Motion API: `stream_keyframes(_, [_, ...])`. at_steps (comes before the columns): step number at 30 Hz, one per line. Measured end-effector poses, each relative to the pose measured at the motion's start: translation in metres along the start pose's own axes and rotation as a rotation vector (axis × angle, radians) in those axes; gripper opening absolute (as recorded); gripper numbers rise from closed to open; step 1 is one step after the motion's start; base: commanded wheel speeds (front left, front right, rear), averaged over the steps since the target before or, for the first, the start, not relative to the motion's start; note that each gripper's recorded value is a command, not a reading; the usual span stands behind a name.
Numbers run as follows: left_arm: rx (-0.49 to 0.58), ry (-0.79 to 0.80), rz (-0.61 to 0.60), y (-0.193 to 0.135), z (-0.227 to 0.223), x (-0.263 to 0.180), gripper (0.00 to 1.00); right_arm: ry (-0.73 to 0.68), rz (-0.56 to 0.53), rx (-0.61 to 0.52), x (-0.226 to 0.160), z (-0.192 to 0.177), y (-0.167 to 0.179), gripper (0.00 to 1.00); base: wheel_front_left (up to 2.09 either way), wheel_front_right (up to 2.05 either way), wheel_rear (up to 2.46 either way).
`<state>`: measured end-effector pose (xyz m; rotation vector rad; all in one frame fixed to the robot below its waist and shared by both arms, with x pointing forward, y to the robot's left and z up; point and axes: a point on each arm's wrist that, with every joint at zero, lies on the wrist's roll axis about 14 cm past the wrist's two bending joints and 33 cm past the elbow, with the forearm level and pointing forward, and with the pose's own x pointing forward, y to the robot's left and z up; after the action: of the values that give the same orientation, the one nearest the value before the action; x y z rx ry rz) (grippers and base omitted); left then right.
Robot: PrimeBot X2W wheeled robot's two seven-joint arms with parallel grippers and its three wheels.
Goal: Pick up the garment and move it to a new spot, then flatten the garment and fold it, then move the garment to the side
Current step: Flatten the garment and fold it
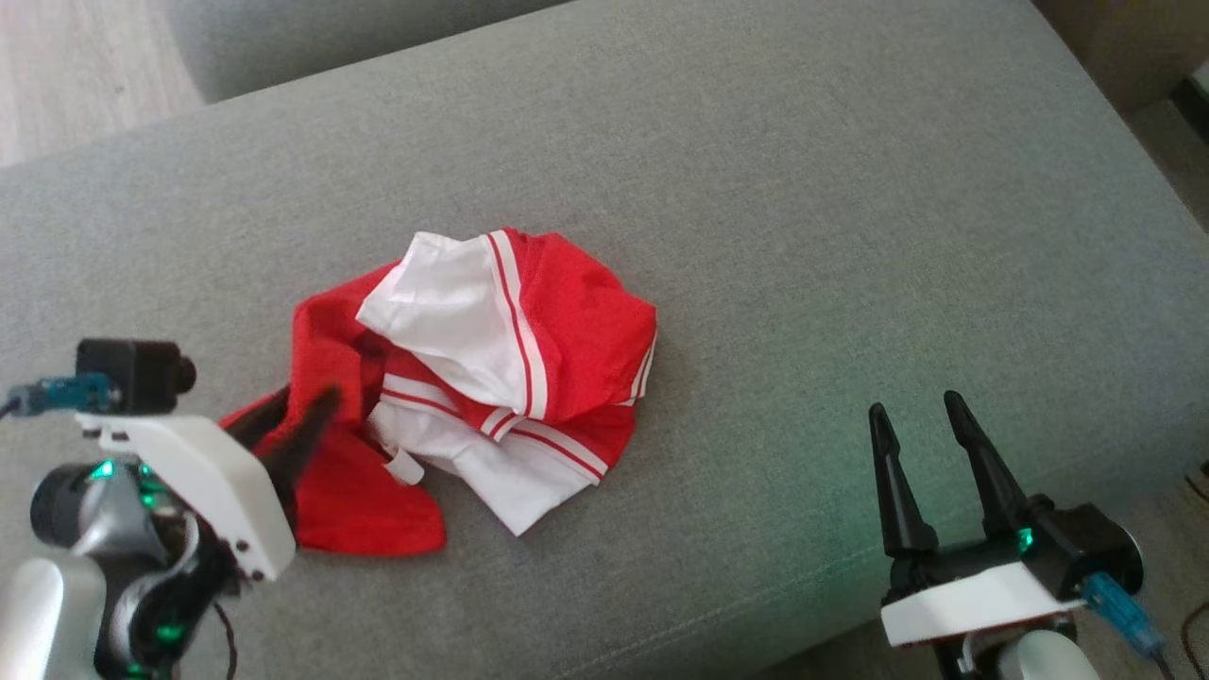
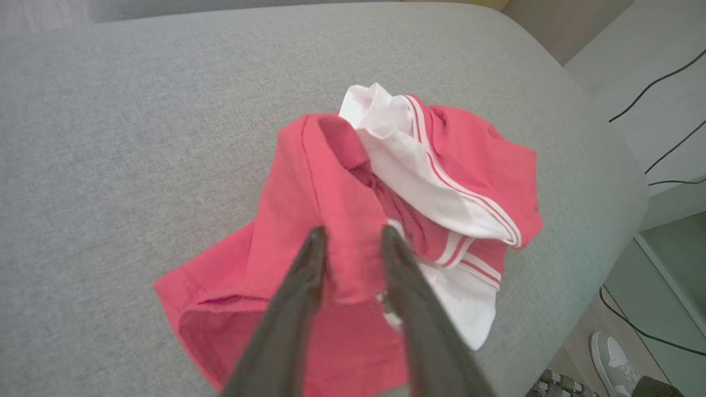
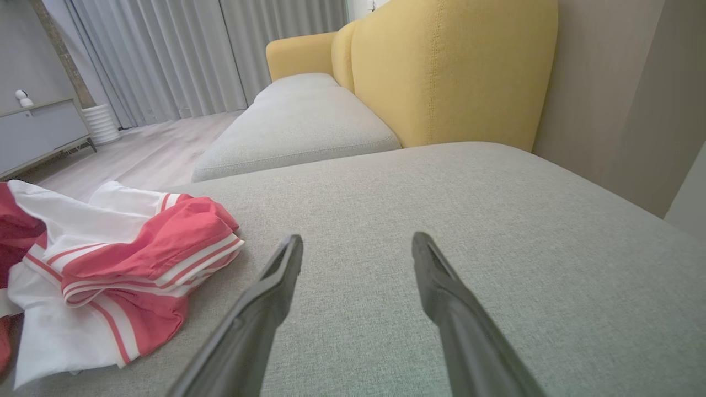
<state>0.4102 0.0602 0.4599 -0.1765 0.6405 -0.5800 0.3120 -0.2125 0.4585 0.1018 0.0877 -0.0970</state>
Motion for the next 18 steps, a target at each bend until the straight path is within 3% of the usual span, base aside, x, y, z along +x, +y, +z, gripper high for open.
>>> stream_keyframes(1, [-0.001, 0.0, 0.001, 0.001, 0.001, 0.003, 0.0, 0.002, -0.003, -0.001, 0.0, -0.001, -0.001, 1.0, 0.0, 0.0, 0.0])
stream_keyframes(11, [-0.043, -0.064, -0.004, 0.013, 0.038, 0.017, 0.0, 0.012, -0.02, -0.004, 0.0, -0.003, -0.005, 1.0, 0.0, 0.0, 0.0])
stream_keyframes(15, [-0.06, -0.078, 0.045, 0.034, 0.056, 0.023, 0.0, 0.004, -0.022, -0.007, 0.002, 0.0, -0.006, 1.0, 0.0, 0.0, 0.0])
stream_keyframes(18, [-0.014, -0.071, 0.139, 0.062, 0.067, 0.031, 0.0, -0.008, -0.019, -0.012, 0.005, 0.005, -0.005, 1.0, 0.0, 0.0, 0.0])
